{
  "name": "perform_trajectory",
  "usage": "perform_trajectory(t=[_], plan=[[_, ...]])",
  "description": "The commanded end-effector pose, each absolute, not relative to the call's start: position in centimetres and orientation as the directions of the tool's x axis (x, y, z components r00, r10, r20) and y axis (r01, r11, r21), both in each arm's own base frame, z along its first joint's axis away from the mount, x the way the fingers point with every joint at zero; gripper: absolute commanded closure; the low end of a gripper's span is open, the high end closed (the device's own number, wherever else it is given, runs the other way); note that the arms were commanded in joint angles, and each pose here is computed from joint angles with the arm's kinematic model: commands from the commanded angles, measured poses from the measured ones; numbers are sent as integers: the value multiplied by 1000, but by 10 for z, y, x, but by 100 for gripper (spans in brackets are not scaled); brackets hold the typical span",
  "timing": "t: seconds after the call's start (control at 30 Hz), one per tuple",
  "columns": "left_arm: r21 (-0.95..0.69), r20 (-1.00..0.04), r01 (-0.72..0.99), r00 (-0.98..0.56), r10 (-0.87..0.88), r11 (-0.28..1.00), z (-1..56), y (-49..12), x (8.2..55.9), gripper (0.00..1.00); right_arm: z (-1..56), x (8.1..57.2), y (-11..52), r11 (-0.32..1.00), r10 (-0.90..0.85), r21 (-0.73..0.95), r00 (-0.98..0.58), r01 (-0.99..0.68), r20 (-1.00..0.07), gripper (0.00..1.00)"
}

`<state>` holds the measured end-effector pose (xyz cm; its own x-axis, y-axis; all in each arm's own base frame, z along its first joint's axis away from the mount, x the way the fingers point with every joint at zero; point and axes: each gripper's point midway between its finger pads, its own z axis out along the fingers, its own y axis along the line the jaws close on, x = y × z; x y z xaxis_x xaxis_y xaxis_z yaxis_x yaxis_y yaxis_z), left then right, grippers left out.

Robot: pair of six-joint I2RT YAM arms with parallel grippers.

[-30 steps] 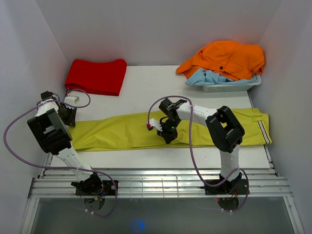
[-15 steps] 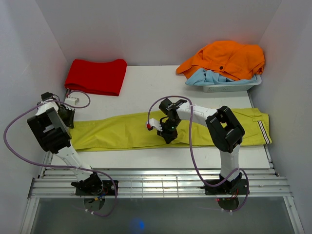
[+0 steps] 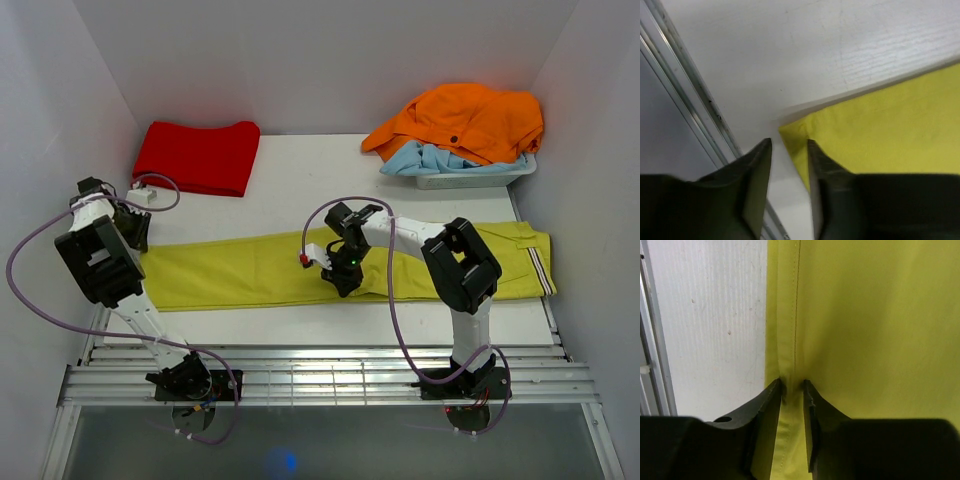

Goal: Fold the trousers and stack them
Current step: Fold the trousers

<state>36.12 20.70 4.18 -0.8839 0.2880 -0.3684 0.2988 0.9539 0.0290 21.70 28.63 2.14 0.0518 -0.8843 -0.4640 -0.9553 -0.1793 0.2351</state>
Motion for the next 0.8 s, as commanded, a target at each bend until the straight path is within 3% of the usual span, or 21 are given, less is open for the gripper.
perform_trajectory(t=[0.0,0.03,0.07,0.1,0.17,0.3,0.47,0.6,0.77], plan=[[69,-381,279,-880,284,958,51,221,365,51,24,210,283,-164,-894,264,30,-950,-447,67],[60,-392,282,-876,282,958,55,217,363,40,27,212,286,-155,-891,261,21,-953,-454,58],[53,-393,280,-877,278,958,55,214,361,33,37,218,294,-135,-882,252,1,-958,-471,38],[47,-398,275,-877,271,960,58,212,359,27,45,221,301,-129,-870,249,-11,-960,-493,32],[26,-406,259,-880,247,965,65,205,352,25,74,234,317,-107,-834,212,-28,-971,-551,31],[16,-438,244,-870,226,970,84,192,341,24,126,251,324,-42,-765,191,-91,-981,-638,35],[-40,-449,286,-861,239,957,86,159,324,28,145,272,265,148,-707,241,-273,-959,-653,57],[-79,-402,313,-879,257,946,60,137,306,35,110,272,177,315,-741,259,-407,-913,-534,66],[-56,-330,273,-913,241,960,22,150,305,42,61,246,105,382,-823,218,-438,-898,-363,69]])
